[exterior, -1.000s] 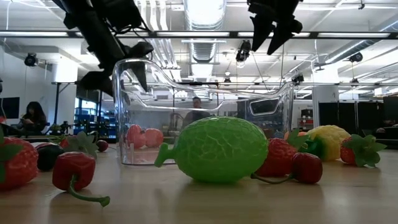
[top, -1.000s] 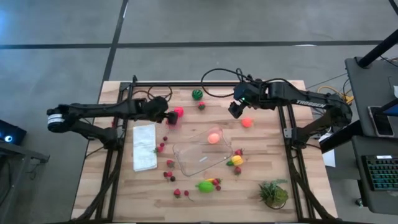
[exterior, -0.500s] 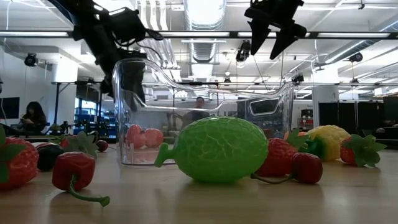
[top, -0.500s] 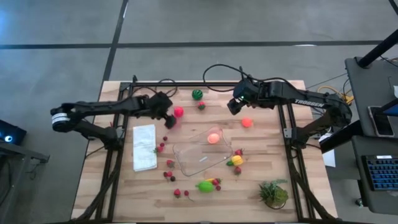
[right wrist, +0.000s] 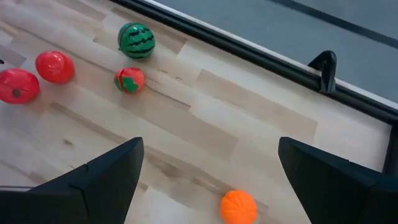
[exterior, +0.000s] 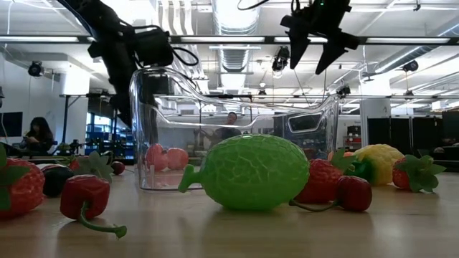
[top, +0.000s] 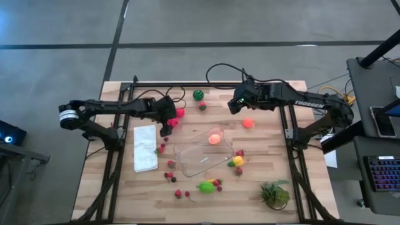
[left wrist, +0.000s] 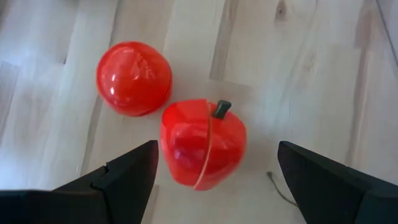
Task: Pick and placing Produce into tupperware
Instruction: Put the bottom apple into the transparent bin
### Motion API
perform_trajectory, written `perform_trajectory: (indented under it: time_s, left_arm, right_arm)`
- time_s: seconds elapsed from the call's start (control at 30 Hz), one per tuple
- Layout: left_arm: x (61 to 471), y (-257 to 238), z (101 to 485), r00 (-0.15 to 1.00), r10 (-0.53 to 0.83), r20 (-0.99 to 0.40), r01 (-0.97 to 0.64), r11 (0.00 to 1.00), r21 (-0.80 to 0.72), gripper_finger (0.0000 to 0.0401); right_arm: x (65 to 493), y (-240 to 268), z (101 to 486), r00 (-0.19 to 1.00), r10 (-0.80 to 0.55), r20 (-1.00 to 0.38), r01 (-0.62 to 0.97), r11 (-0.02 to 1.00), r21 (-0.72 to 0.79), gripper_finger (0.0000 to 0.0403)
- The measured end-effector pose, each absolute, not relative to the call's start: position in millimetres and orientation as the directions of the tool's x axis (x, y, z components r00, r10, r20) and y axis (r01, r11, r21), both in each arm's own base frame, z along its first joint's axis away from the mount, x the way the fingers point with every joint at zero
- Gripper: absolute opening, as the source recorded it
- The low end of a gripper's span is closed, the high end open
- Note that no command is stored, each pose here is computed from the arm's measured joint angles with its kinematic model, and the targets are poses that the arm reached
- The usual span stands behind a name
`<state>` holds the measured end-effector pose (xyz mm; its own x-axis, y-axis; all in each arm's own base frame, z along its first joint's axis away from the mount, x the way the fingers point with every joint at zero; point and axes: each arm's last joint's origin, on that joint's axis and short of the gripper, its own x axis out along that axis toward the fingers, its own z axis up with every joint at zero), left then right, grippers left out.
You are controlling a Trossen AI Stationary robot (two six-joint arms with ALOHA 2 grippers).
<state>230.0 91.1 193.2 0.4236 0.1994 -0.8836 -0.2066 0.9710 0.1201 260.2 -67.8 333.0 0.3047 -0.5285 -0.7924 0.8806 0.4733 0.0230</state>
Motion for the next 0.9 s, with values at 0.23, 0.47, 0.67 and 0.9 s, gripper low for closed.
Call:
perform_trajectory:
  time_s: [0.23, 0.47, 0.67, 0.9]
  left_arm:
    - [235, 94, 183, 0.399, 0.193, -0.896, -0.14, 0.979, 0.149, 0.0315]
    - [244, 98, 167, 0.37, 0.184, -0.911, -0.138, 0.98, 0.142, 0.0315]
    - [248, 100, 161, 0.362, 0.183, -0.914, -0.143, 0.98, 0.139, 0.0315]
    - [251, 101, 168, 0.397, 0.201, -0.896, -0.151, 0.977, 0.152, 0.0307]
  right_arm:
    - [260, -68, 329, 0.294, -0.532, -0.795, 0.887, 0.461, 0.02, 0.0365]
    - [260, -68, 328, 0.283, -0.548, -0.787, 0.889, 0.458, 0.0, 0.0365]
    - [259, -68, 324, 0.272, -0.546, -0.792, 0.881, 0.473, -0.024, 0.0365]
    - [257, -68, 311, 0.237, -0.538, -0.809, 0.878, 0.475, -0.059, 0.0365]
